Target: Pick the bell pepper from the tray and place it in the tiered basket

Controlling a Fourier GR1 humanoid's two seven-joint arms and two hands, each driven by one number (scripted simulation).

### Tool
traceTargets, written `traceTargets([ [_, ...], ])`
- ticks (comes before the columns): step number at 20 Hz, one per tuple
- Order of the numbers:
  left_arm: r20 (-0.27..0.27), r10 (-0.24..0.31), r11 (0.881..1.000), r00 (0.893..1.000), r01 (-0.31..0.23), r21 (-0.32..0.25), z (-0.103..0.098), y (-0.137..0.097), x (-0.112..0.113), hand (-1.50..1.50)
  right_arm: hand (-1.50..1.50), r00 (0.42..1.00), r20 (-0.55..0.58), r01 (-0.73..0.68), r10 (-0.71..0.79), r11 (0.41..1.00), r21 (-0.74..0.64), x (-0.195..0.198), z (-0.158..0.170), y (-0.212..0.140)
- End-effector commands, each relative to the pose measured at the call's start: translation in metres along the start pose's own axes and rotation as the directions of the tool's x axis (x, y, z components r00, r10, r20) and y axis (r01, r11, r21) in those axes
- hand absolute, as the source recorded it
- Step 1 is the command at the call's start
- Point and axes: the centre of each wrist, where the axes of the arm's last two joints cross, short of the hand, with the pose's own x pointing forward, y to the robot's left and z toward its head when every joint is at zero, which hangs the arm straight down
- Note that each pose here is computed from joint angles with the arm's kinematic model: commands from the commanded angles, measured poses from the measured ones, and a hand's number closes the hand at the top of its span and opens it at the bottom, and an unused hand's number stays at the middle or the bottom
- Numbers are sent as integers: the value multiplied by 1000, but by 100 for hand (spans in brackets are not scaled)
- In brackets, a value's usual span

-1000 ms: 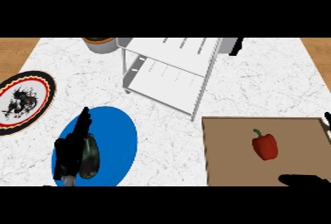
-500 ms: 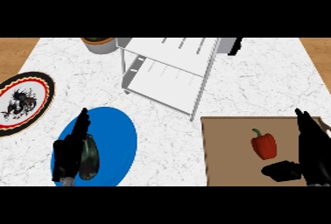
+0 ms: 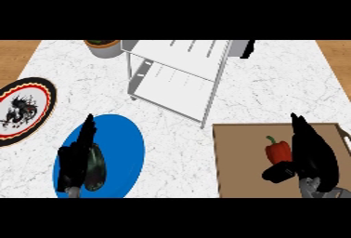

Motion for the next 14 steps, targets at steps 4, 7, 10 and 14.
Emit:
traceTargets([
  [4, -52, -4, 1000, 999, 4, -6, 1, 4, -13, 0, -150, 976, -190, -86, 103, 992, 97, 20, -13, 0],
  [7, -49, 16, 999, 999, -17, -28, 22, -21, -14, 0, -150, 976, -191, -75, 100, 989, 131, 12, -17, -6],
  [10, -52, -11, 1000, 999, 10, -19, 6, -9, -16, 0, -150, 974, -197, -82, 108, 987, 137, 21, -21, 0],
  [14, -58, 5, 1000, 998, -6, -15, 7, -3, -15, 0, -150, 974, -197, -83, 111, 986, 145, 21, -27, 10],
])
